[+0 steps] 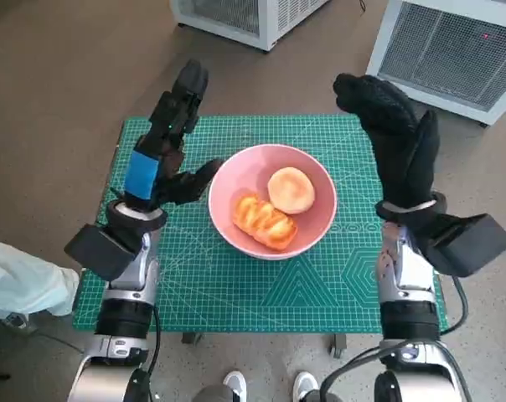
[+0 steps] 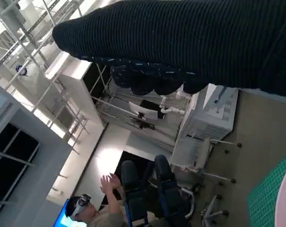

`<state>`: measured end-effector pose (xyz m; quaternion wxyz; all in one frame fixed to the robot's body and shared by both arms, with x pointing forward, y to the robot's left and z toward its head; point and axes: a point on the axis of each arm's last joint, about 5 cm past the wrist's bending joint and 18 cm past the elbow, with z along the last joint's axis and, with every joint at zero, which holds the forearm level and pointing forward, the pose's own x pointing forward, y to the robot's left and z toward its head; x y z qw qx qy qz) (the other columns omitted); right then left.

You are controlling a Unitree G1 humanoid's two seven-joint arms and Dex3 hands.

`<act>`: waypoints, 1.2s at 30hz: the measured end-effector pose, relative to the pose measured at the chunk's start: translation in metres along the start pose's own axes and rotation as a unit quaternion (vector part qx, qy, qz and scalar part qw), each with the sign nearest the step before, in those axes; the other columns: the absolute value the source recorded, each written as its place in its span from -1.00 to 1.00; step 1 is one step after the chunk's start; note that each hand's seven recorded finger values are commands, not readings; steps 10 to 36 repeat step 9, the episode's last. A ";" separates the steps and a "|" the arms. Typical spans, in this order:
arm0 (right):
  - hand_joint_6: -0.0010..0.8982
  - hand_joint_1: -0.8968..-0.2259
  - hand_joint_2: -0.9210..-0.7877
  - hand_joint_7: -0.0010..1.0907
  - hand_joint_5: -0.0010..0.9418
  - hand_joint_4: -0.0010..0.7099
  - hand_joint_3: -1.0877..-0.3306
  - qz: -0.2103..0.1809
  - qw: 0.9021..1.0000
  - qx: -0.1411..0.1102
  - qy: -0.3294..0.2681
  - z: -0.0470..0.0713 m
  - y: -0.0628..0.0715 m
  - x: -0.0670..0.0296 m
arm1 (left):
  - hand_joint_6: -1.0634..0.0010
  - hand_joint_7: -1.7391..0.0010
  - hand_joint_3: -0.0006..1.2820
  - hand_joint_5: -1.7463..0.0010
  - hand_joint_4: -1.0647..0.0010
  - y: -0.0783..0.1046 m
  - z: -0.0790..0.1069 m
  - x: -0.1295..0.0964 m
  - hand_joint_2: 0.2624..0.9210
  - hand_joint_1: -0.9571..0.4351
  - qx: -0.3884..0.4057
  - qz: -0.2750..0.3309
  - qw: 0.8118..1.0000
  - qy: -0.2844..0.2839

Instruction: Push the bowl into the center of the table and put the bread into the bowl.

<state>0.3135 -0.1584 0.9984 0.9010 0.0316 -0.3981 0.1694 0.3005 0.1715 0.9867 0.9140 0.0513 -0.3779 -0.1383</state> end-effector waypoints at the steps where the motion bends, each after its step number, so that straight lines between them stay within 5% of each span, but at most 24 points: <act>1: -0.66 -0.35 -1.00 -0.25 -0.99 -0.31 -0.06 0.000 1.000 0.000 0.000 0.000 0.000 0.0001 | 0.79 1.00 -0.38 1.00 0.88 0.000 0.000 0.000 1.00 -0.68 -0.003 -0.001 1.000 0.000; 36: -0.66 -0.35 -1.00 -0.24 -1.00 -0.32 -0.06 -0.003 1.000 -0.002 0.003 0.001 -0.001 0.0003 | 0.80 1.00 -0.41 1.00 0.89 -0.003 0.000 -0.001 1.00 -0.68 -0.016 -0.008 1.000 -0.001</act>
